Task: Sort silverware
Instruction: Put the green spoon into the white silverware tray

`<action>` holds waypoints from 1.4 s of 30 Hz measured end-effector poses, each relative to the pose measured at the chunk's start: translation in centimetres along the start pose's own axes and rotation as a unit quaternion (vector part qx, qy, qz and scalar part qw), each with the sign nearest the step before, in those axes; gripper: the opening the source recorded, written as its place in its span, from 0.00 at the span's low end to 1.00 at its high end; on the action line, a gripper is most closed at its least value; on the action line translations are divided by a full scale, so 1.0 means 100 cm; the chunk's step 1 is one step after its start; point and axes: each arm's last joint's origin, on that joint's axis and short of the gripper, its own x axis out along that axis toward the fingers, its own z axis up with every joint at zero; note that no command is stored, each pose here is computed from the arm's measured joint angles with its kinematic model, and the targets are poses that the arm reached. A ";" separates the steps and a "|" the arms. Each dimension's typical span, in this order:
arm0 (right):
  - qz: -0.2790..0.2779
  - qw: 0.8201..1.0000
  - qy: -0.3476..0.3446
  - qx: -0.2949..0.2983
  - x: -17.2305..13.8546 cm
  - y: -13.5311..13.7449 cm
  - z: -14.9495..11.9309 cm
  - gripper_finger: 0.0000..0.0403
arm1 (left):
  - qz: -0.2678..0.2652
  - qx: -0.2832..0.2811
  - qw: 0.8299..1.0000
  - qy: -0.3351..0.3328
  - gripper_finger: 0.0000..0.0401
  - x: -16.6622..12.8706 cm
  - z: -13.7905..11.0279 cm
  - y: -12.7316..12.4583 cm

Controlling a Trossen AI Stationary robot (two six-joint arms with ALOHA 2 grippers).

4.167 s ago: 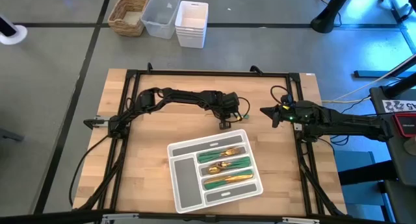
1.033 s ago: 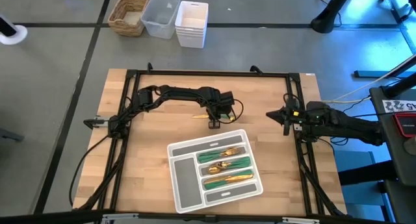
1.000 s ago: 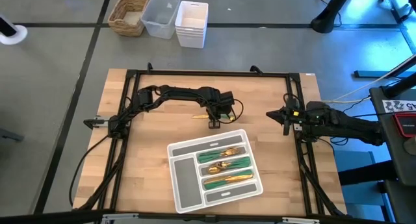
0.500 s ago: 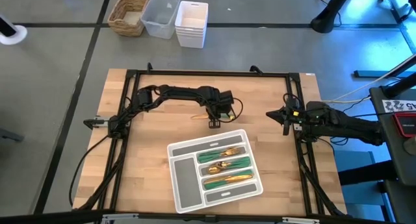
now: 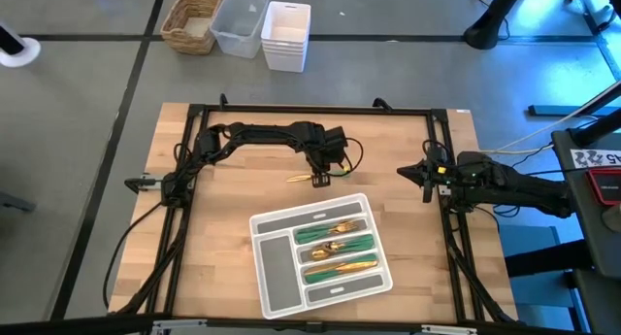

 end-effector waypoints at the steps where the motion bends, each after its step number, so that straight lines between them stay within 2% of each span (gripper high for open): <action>1: 0.000 1.000 0.000 0.000 0.000 0.000 0.000 0.00 | 0.000 0.001 1.000 0.001 0.02 0.003 0.000 -0.001; 7: 0.000 1.000 0.000 0.002 0.000 0.000 0.000 0.00 | 0.000 0.017 1.000 0.006 0.08 0.007 0.000 -0.004; 12: 0.000 1.000 0.000 0.004 0.000 0.000 0.000 0.00 | 0.028 0.028 0.999 0.016 0.19 0.008 0.000 -0.005; 18: 0.003 1.000 0.001 0.004 0.000 0.000 0.000 0.00 | 0.030 0.024 0.999 0.021 0.29 0.011 -0.001 -0.005; 24: 0.020 0.999 -0.033 -0.038 -0.010 0.001 0.002 0.00 | 0.022 0.026 0.998 0.059 0.31 0.021 -0.008 -0.007; 29: 0.026 0.996 -0.065 -0.048 -0.022 0.000 0.002 0.00 | 0.024 0.024 0.998 0.048 0.31 0.021 -0.006 -0.007; 35: 0.018 0.998 -0.041 -0.045 -0.013 -0.009 -0.017 0.00 | 0.022 0.016 0.998 0.052 0.31 0.029 -0.006 -0.008; 42: 0.010 1.000 -0.018 -0.022 0.003 -0.017 -0.037 0.00 | 0.022 0.031 0.997 0.062 0.31 0.038 -0.007 -0.016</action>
